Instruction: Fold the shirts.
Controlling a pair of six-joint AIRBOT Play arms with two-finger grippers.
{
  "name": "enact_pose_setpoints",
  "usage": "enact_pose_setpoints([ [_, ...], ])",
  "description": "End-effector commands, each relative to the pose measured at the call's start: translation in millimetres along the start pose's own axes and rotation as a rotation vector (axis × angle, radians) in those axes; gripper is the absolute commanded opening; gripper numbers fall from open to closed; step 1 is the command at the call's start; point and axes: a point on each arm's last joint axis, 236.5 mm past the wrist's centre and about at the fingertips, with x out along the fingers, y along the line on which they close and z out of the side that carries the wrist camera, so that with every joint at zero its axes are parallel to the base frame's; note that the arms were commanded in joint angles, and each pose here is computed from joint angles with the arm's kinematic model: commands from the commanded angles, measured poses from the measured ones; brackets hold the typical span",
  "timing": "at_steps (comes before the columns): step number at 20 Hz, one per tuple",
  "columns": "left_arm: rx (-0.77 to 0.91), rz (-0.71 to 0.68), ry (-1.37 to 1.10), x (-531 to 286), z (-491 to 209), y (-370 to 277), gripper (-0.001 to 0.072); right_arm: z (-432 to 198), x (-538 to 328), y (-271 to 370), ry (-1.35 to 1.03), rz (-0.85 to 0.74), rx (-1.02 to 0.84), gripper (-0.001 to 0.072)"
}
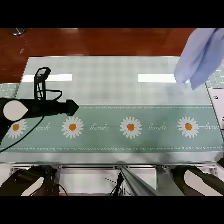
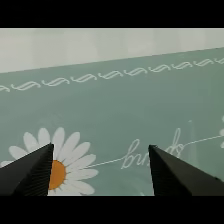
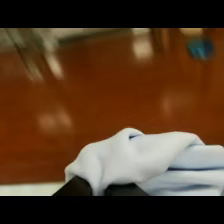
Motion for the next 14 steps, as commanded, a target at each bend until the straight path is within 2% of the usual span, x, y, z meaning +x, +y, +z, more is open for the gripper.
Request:
enact_pose_setpoints([
  [1,-0.032,-0.094,-0.04,-6,-11,-24,0.0699,59,-66,97,-0.142,0.209,-0.142,0.0022],
  [4,-0.043,-0.116,-0.077,-7,-3,-29,0.0699,76,-96,156,-0.213,0.321,-0.235,0.0022],
  [6,-0.019,-0.111,-0.114,-7,6,-28,0.0699,56,-97,178,-0.148,0.371,-0.276,0.0023],
  [10,-0.032,-0.085,-0.142,-10,14,-14,0.0699,-59,-80,212,0.231,0.522,-0.324,0.0023],
  [14,-0.09,-0.046,-0.169,-14,24,9,0.0699,-167,-71,272,0.464,0.691,-0.327,0.0023],
])
